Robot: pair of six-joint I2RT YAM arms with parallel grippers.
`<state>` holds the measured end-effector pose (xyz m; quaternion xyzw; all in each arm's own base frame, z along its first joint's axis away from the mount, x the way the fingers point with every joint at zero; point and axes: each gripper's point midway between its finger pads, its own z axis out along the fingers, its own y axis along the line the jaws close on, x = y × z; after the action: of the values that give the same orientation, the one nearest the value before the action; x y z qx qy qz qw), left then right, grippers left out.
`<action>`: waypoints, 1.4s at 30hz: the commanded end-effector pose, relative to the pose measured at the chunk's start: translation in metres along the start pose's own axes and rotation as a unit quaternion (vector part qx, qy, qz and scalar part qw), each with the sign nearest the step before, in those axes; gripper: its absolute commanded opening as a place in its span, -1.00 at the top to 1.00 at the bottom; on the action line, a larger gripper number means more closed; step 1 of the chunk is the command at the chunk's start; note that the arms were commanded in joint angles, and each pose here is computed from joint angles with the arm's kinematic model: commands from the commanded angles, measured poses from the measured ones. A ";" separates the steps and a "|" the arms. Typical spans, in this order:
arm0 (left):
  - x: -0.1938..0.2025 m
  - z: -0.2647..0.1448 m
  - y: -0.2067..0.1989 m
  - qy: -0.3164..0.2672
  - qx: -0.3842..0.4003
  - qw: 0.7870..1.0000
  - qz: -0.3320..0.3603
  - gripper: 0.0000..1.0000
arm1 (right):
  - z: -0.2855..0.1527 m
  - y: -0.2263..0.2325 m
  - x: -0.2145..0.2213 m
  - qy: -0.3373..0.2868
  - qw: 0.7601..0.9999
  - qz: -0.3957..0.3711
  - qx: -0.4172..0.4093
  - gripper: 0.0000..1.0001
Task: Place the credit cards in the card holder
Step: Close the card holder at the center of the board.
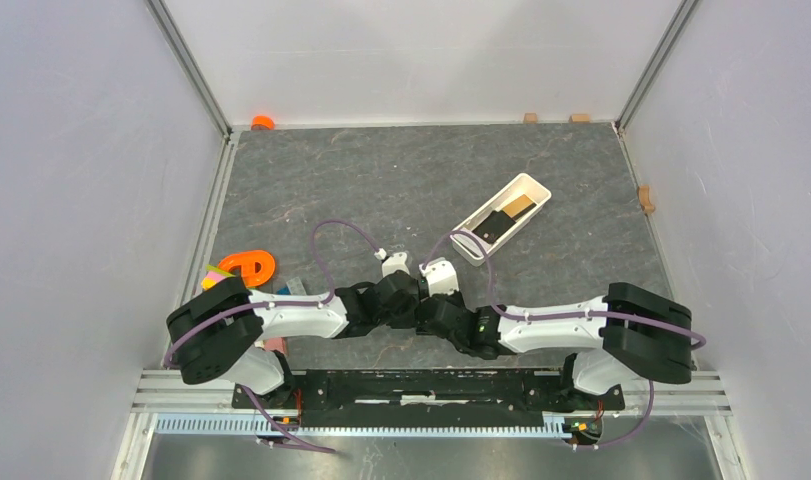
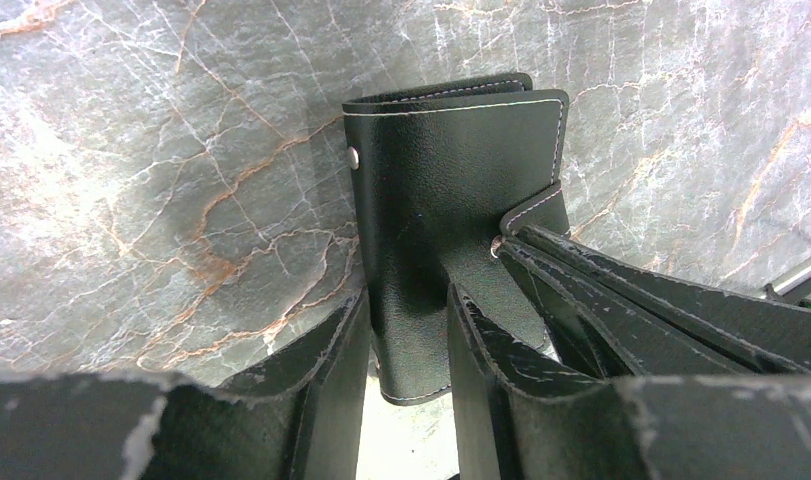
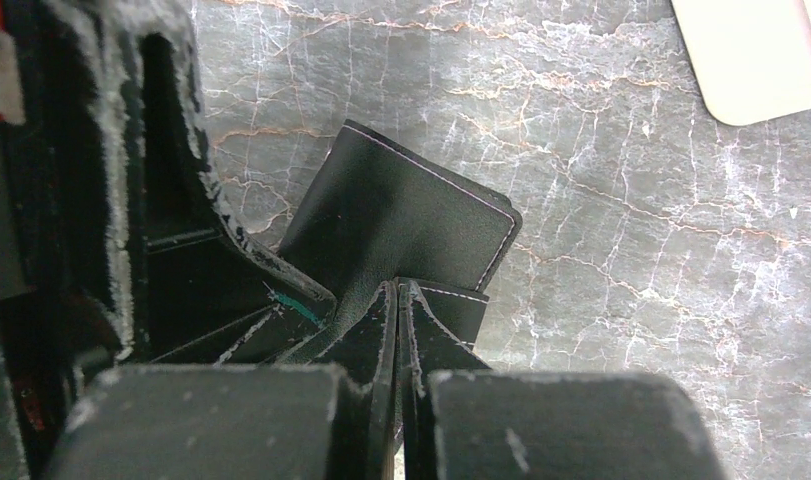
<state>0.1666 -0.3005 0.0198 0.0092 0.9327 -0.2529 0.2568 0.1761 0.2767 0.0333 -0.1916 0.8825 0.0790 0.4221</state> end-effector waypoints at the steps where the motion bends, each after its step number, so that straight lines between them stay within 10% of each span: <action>1: 0.043 0.000 0.065 0.068 -0.111 0.991 0.035 0.16 | -0.001 0.029 0.023 0.046 0.997 -0.010 -0.053 1.00; 20: 0.042 -0.002 0.067 0.066 -0.118 0.990 0.034 0.16 | -0.009 -0.004 0.074 0.074 0.997 0.004 -0.001 1.00; 42: 0.042 -0.004 0.070 0.069 -0.132 0.988 0.029 0.15 | -0.006 -0.043 0.121 0.094 0.960 0.240 -0.107 1.00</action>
<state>0.1660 -0.3009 0.0197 0.0108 0.9350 -0.2466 0.2548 0.1617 0.2686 0.0231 -0.0040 0.8485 0.3657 0.3825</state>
